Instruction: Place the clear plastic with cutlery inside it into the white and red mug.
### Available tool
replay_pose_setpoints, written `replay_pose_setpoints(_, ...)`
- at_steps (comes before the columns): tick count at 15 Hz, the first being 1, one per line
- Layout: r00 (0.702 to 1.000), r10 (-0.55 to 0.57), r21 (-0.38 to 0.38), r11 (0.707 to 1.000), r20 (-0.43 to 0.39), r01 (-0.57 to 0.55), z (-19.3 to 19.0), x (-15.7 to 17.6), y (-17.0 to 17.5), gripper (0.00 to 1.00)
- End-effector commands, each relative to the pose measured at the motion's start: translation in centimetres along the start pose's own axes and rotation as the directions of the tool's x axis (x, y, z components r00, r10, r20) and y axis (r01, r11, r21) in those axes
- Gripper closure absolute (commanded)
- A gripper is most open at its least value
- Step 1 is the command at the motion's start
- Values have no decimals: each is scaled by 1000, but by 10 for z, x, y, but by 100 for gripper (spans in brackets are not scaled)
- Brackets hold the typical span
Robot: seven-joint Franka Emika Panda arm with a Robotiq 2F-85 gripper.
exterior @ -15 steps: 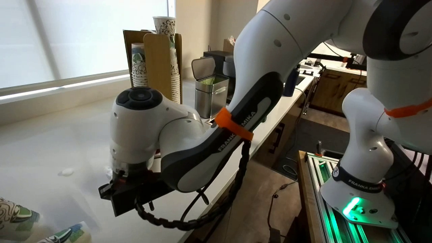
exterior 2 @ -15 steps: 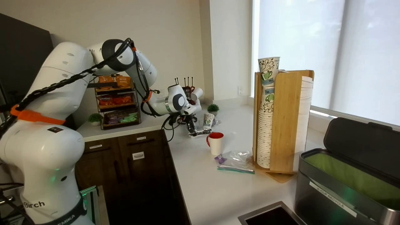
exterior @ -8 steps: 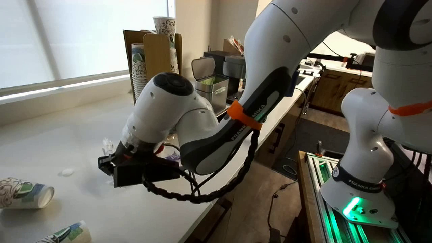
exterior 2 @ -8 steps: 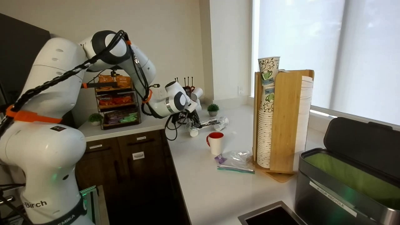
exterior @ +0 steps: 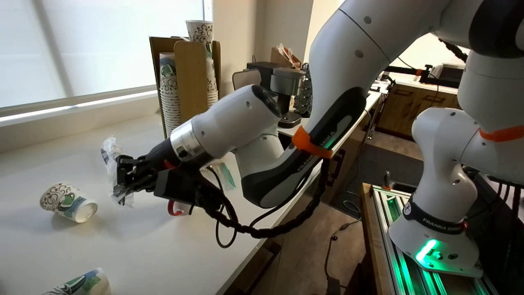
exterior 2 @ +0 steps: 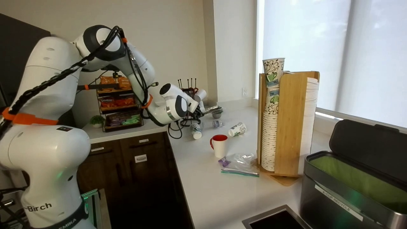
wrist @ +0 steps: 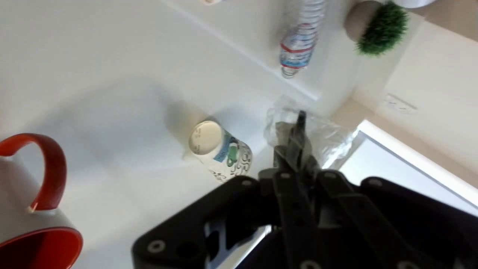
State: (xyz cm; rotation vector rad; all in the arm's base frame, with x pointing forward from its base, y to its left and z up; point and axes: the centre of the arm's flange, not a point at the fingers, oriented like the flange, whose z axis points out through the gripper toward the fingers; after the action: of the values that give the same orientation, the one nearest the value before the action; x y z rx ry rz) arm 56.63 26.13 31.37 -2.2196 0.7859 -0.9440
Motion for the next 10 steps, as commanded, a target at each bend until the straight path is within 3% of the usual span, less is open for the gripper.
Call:
replay_pose_setpoints(1,996,84,187,979,8,-84,-36,-3,17,98)
replay_pose_setpoints(3,994,82,131,989,-66,-73,-43,4,28,98)
replay_pose_setpoints(5,990,51,-5,999,-128,-52,-39,9,44,98)
replay_pose_setpoints(10,959,-56,-230,973,-276,-9,-43,10,83,98)
